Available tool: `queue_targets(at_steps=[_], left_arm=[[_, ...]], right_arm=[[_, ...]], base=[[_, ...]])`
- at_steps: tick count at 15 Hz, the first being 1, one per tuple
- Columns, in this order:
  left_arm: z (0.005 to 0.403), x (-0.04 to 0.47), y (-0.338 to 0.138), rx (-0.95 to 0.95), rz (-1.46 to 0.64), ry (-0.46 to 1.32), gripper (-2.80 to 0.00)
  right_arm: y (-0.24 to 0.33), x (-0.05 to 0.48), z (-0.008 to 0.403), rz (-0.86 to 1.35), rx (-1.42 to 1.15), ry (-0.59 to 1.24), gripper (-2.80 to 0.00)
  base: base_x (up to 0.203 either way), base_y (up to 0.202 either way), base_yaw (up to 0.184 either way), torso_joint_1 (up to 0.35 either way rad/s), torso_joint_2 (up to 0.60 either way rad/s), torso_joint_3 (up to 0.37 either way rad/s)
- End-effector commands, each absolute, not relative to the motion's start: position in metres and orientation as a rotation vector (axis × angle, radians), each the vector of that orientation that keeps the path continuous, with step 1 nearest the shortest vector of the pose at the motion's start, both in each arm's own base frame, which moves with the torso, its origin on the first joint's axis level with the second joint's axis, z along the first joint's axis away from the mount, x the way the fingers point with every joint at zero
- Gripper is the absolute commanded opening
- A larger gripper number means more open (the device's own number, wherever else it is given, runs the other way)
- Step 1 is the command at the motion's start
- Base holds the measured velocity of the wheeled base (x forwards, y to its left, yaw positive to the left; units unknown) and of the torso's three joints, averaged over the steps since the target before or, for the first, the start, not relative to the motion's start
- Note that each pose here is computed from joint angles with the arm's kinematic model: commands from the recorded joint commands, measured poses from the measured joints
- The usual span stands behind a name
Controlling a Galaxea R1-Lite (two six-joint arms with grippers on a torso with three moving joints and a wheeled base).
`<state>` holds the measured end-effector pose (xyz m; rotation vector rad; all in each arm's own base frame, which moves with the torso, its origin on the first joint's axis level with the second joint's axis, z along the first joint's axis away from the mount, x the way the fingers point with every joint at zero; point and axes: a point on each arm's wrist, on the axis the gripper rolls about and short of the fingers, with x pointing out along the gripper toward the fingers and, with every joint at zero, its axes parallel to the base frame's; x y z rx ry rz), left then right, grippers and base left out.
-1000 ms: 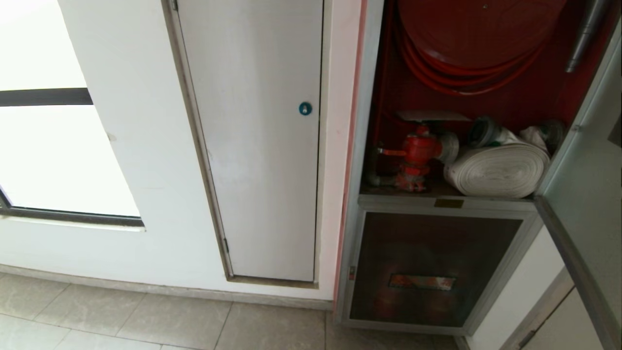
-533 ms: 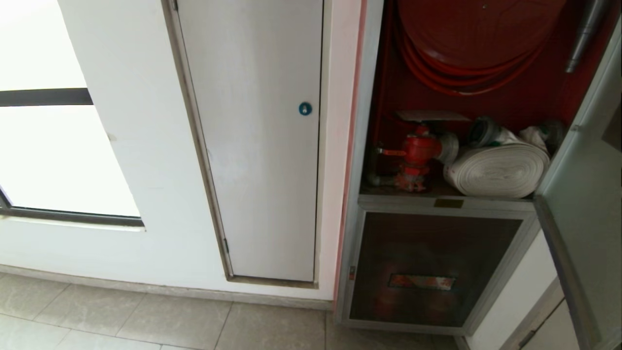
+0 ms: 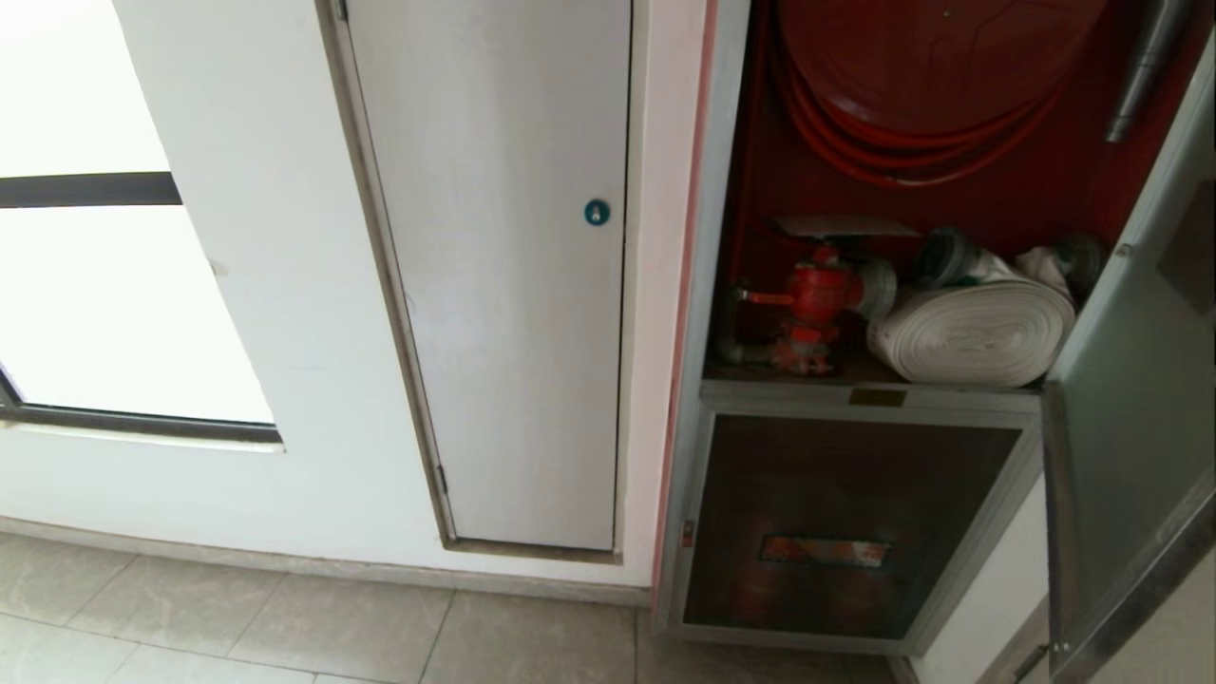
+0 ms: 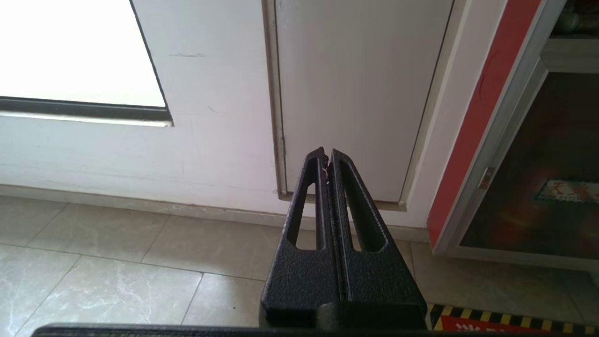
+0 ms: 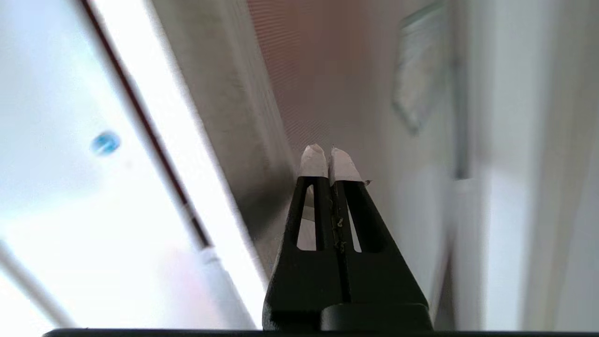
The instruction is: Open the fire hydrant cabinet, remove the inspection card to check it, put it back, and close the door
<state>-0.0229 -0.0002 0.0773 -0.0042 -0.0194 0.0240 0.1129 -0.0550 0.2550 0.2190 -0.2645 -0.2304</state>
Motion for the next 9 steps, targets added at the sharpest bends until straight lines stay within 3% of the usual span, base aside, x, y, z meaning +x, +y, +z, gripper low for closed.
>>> queue_targets(at_steps=[1, 9], left_arm=[[0.076, -0.022, 0.000, -0.005, 0.025, -0.012, -2.80], [0.076, -0.022, 0.000, -0.005, 0.025, -0.012, -2.80]], right_arm=[[-0.065, 0.138, 0.254, -0.169, 0.236, -0.202, -2.80], [-0.059, 0.234, 0.236, 0.069, 0.224, -0.016, -2.80]], base=[[0.000, 0.000, 0.000, 0.000, 0.00, 0.000], [0.000, 0.000, 0.000, 0.000, 0.00, 0.000]])
